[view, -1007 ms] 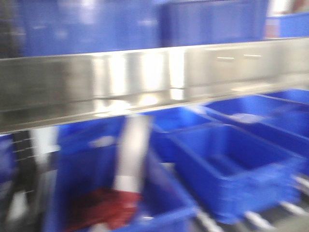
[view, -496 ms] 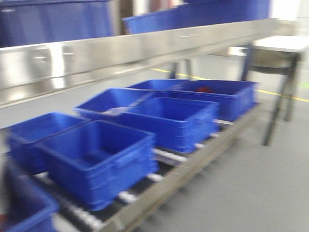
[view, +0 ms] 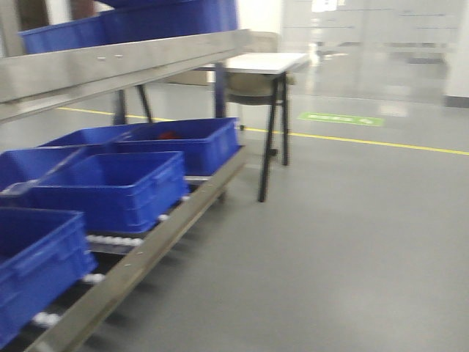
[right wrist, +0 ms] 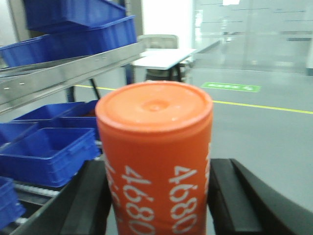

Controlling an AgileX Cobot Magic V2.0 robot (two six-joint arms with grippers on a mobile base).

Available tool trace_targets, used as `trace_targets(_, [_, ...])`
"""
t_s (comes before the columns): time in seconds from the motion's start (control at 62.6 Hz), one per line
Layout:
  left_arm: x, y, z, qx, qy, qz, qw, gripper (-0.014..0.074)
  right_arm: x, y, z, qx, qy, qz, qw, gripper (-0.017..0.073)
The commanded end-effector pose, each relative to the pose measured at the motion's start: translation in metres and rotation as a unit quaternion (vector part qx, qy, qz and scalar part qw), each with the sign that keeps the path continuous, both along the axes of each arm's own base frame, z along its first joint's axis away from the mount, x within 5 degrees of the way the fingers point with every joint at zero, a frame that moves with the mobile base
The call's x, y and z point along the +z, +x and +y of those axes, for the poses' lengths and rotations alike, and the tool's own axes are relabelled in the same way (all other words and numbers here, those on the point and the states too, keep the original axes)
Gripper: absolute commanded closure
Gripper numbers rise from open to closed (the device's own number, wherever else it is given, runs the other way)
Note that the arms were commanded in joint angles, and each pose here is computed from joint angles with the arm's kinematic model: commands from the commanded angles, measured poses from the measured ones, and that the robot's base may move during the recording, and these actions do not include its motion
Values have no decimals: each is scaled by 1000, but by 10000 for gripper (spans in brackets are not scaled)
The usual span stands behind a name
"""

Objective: Grab orange capacitor from left shelf to right conveyor
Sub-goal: 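Drive the base to the red conveyor holding the capacitor in the right gripper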

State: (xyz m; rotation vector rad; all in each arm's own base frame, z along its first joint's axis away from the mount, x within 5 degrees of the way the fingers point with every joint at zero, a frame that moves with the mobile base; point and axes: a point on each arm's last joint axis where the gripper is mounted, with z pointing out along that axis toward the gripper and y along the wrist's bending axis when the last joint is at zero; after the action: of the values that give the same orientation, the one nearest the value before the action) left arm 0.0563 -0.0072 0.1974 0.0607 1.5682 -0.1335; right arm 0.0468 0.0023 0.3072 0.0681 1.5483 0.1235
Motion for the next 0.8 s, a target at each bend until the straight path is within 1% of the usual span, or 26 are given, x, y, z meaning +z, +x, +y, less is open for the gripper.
trace_targets(0.0, [10,-2,0,0,-8,-52,999,720,18,-3,-1,-3,0,-59,998,410])
trace_targets(0.783, [10,-2,0,0,-8,-52,999,720,18,-3,-1,-3,0,-59,998,410])
